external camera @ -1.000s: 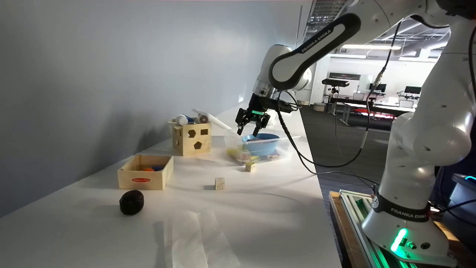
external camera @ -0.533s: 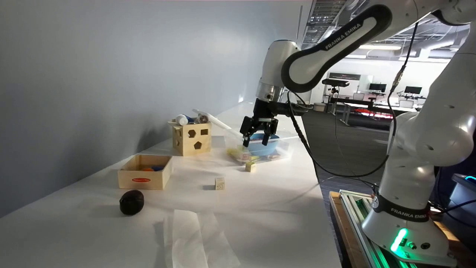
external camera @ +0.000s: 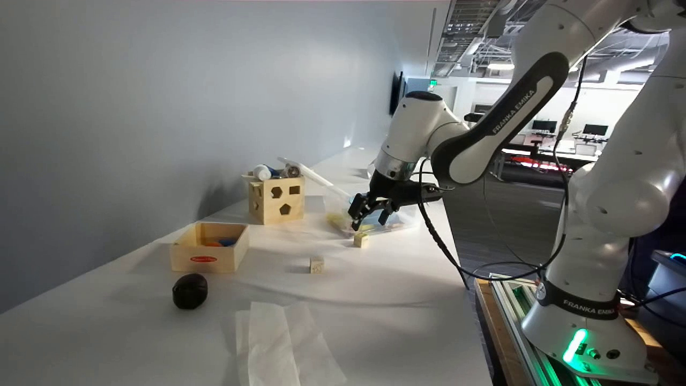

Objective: Put the cubes in the bowl

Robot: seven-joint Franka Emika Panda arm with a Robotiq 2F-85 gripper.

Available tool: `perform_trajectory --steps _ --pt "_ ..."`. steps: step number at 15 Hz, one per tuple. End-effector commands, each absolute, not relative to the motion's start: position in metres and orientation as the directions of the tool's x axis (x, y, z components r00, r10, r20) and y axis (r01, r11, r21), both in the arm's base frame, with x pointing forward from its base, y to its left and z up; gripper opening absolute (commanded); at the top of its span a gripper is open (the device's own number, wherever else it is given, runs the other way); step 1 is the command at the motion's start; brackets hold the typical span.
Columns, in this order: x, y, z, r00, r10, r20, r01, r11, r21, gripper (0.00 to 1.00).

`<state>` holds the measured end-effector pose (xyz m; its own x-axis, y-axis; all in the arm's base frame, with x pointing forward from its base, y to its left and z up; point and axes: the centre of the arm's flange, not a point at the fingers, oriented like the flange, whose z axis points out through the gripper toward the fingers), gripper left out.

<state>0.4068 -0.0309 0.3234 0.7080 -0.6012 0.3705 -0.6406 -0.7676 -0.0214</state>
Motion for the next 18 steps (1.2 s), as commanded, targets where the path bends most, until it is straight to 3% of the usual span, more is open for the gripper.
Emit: perform_trajectory --steps 1,12,14,18 --pt "0.42 -0.048 0.293 0.695 -0.588 0.413 -0.655 -0.756 0.026 1.0" --pt "0.438 -0.061 0.256 0.68 -0.6 0.421 -0.674 -0.738 0.035 1.0" --pt "0.441 -0.061 0.251 0.679 -0.603 0.418 -0.676 -0.736 0.038 0.74" --pt "0.445 -0.057 0.246 0.68 -0.603 0.418 -0.674 -0.738 0.032 0.44"
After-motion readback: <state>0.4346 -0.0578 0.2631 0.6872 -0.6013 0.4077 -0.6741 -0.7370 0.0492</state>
